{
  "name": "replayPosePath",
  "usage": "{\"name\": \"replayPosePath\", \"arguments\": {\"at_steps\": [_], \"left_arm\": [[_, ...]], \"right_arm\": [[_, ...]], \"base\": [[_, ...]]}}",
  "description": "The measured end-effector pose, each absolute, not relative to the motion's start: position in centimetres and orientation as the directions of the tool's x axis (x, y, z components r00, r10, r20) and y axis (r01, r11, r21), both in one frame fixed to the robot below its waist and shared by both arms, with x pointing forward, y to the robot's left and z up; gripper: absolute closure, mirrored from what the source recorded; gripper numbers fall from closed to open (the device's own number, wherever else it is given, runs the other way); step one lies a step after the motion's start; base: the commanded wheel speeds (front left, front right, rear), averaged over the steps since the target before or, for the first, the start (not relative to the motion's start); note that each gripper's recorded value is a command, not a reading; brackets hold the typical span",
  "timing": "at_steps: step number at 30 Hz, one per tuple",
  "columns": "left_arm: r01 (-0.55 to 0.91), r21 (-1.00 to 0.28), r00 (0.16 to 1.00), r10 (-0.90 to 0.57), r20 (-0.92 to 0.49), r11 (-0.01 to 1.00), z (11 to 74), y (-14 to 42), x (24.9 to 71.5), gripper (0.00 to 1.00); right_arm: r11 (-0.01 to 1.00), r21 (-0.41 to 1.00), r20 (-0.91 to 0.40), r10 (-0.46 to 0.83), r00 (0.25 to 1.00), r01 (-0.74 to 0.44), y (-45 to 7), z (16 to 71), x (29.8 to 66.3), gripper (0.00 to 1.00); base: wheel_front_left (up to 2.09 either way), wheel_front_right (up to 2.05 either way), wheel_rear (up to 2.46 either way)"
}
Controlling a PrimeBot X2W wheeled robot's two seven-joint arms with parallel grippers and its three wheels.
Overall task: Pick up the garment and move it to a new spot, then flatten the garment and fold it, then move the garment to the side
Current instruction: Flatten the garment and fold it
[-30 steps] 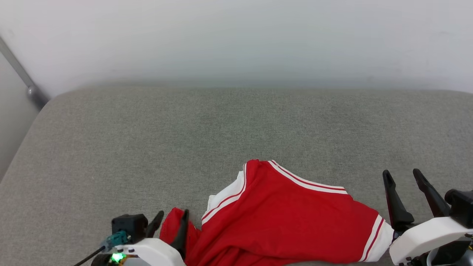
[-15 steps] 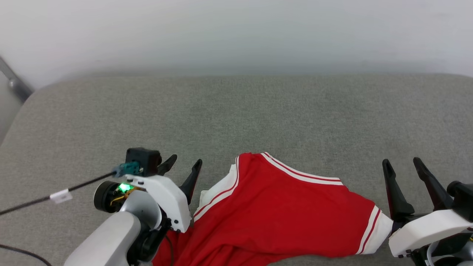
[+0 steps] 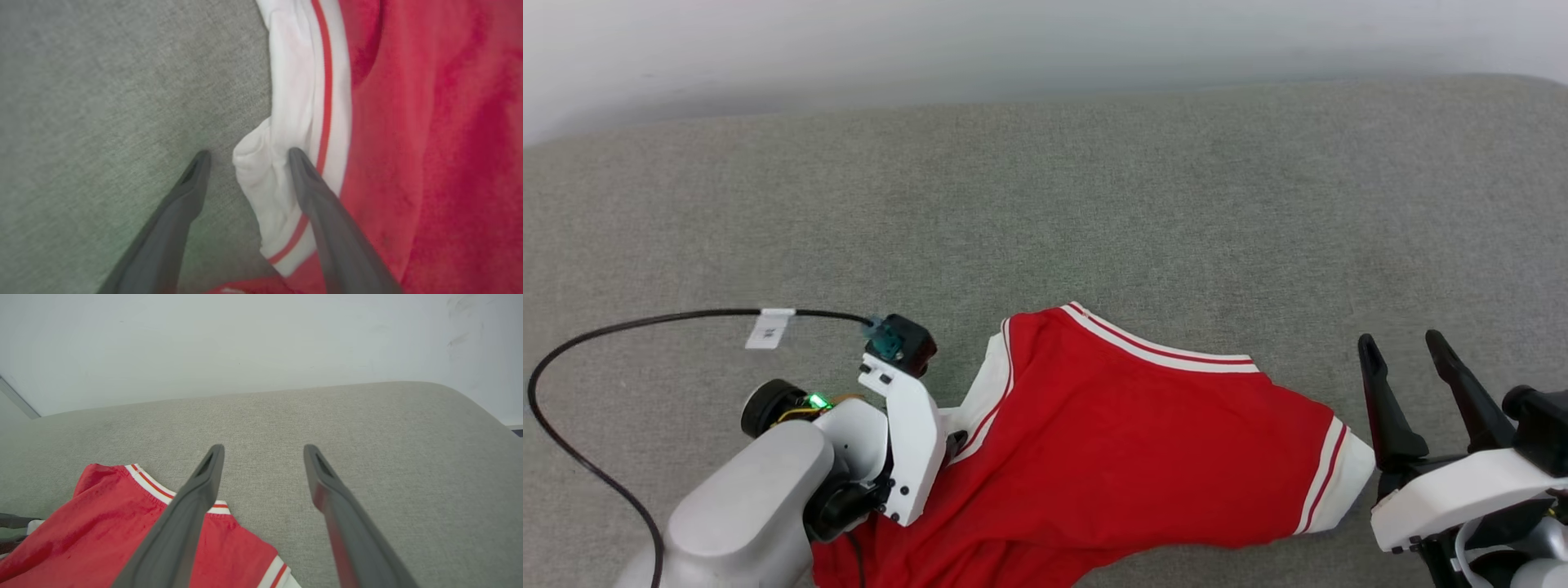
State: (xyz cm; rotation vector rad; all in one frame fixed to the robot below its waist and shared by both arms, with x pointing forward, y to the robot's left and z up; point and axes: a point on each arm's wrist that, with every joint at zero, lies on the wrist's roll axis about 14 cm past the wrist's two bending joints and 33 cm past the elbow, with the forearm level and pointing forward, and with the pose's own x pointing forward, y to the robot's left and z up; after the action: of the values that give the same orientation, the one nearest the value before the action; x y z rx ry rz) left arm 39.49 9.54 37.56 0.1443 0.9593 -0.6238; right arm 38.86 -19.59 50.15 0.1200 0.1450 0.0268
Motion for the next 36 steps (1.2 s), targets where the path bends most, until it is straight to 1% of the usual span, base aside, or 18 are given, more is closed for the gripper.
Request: {"name": "replayPosePath", "arguments": {"at_steps": [3,5,6,8,11,14,18,20,21,23,25,29,30,31,33,36], "left_arm": [[0.596,-0.142,0.367,-0.425,-0.828,0.790,37.0,9.2,39.4,0.00],[0.609,-0.141,0.353,-0.426,-0.833,0.780,36.9,9.0,39.5,0.78],[0.612,-0.141,0.356,-0.430,-0.830,0.778,36.9,8.9,39.5,1.00],[0.601,-0.150,0.378,-0.445,-0.812,0.785,37.2,8.6,39.9,1.00],[0.567,-0.145,0.456,-0.456,-0.764,0.811,38.3,8.6,40.7,1.00],[0.511,-0.106,0.574,-0.431,-0.696,0.853,40.3,10.2,42.4,1.00],[0.393,-0.014,0.754,-0.330,-0.568,0.920,44.2,14.3,45.1,1.00],[0.317,0.008,0.819,-0.270,-0.507,0.948,45.9,16.4,45.7,1.00],[0.280,0.011,0.837,-0.239,-0.493,0.960,46.2,17.4,45.6,1.00],[0.199,-0.007,0.846,-0.175,-0.504,0.980,45.4,19.3,44.4,1.00],[0.134,-0.035,0.822,-0.130,-0.555,0.990,43.4,20.5,42.5,1.00],[0.037,-0.122,0.766,-0.106,-0.634,0.992,39.7,21.2,39.2,1.00],[0.018,-0.137,0.763,-0.102,-0.638,0.990,39.2,21.1,38.8,0.78],[0.006,-0.150,0.768,-0.101,-0.632,0.989,39.1,21.0,38.7,0.00],[-0.007,-0.171,0.801,-0.097,-0.591,0.985,39.5,20.7,38.9,0.00],[-0.018,-0.173,0.881,-0.066,-0.468,0.985,41.7,20.9,39.9,0.00]], "right_arm": [[0.992,0.128,-0.149,0.036,0.988,-0.017,-19.6,49.8,38.9,0.00],[0.992,0.128,-0.154,0.031,0.988,-0.011,-19.7,49.6,38.8,0.00],[0.992,0.130,-0.156,0.029,0.987,-0.009,-19.8,49.5,38.8,0.00],[0.991,0.133,-0.153,0.027,0.988,-0.007,-19.8,49.6,38.8,0.00],[0.991,0.134,-0.145,0.021,0.989,-0.001,-20.1,49.8,38.6,0.00],[0.991,0.134,-0.142,0.017,0.990,0.002,-20.2,50.0,38.5,0.00],[0.991,0.131,-0.136,0.038,0.990,-0.020,-19.6,50.3,38.9,0.00],[0.991,0.132,-0.130,0.053,0.990,-0.036,-19.1,50.5,39.1,0.00],[0.990,0.132,-0.128,0.058,0.990,-0.041,-18.9,50.6,39.2,0.00],[0.990,0.133,-0.127,0.071,0.989,-0.054,-18.5,50.7,39.4,0.00],[0.989,0.134,-0.127,0.079,0.989,-0.062,-18.2,50.8,39.5,0.00],[0.989,0.134,-0.135,0.079,0.988,-0.060,-18.3,50.5,39.7,0.00],[0.989,0.134,-0.137,0.078,0.988,-0.059,-18.3,50.5,39.7,0.00],[0.990,0.133,-0.137,0.074,0.988,-0.055,-18.4,50.5,39.7,0.00],[0.990,0.131,-0.132,0.064,0.989,-0.046,-18.8,50.7,39.6,0.00],[0.991,0.126,-0.118,0.050,0.992,-0.035,-19.2,51.2,39.3,0.00]], "base": [[0.00,0.00,0.00],[0.00,0.00,0.00],[0.00,0.00,0.00],[0.00,0.00,0.00],[0.00,0.00,0.00],[0.00,0.00,0.00],[0.00,0.00,0.00],[0.00,0.00,0.00],[0.00,0.00,0.00],[0.00,0.00,0.00],[0.00,0.00,0.00],[0.00,0.00,0.00],[0.00,0.00,0.00],[0.00,0.00,0.00],[0.00,0.00,0.00],[0.00,0.00,0.00]]}}
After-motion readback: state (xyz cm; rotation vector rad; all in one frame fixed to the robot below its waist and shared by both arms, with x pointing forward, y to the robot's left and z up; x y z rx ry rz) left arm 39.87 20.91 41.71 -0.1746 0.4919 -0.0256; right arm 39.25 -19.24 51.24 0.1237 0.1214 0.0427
